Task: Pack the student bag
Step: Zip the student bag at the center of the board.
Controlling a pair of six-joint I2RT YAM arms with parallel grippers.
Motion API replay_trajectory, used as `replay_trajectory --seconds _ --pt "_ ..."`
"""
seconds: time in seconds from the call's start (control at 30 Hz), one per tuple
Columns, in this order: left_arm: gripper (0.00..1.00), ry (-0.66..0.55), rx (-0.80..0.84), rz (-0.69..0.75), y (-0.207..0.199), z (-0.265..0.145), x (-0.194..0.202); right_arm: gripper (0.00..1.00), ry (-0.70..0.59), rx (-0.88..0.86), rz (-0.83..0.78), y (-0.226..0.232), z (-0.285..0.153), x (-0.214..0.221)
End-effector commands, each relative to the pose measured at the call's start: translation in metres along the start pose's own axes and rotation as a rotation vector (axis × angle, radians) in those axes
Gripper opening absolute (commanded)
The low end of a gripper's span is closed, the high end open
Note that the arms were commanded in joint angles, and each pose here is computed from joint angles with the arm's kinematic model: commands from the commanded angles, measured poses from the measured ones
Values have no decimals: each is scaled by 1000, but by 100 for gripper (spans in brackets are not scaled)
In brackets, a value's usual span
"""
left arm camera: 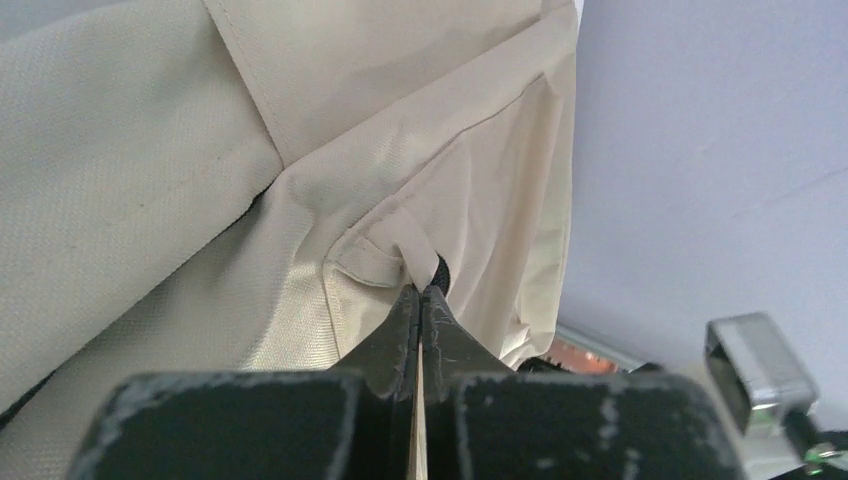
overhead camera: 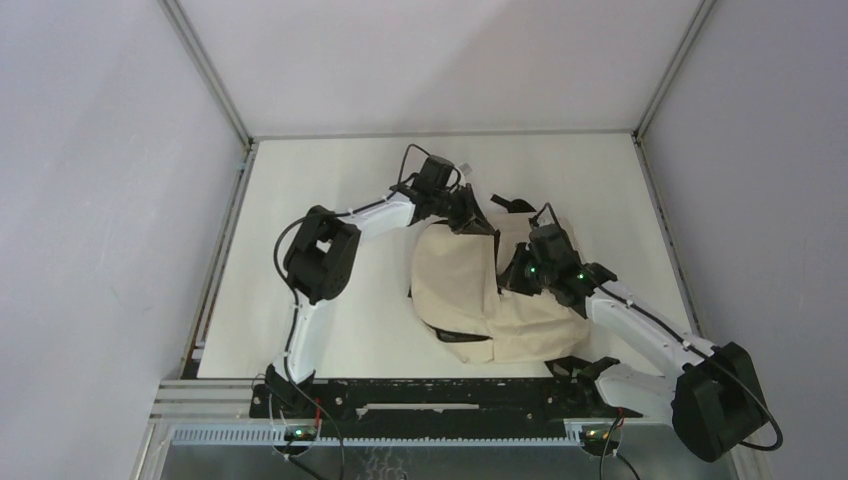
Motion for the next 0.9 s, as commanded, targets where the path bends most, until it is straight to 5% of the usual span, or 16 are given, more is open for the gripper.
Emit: replay_trajectory --seconds 0.0,0.47,0.83,0.87 --pt "0 -240 104 12 -29 -23 -44 0 116 -1 8 1 -12 23" --pt "0 -274 109 15 -36 -28 -66 0 216 29 36 -5 -20 72" --pt "0 -301 76 173 -65 -60 -40 0 93 82 -12 -5 -38 55" --pt "2 -308 69 189 -68 -64 -36 8 90 92 -17 -5 -40 53"
Point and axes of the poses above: each gripper's point midway between its finger pads, its own z axis out along the fingers, its own y axis along the line the jaws close on, x = y × z, the point moved 9 cm from there along -z, back along the fingers, and after that the axes turned 15 degrees about -z, right-handed, at the moved point
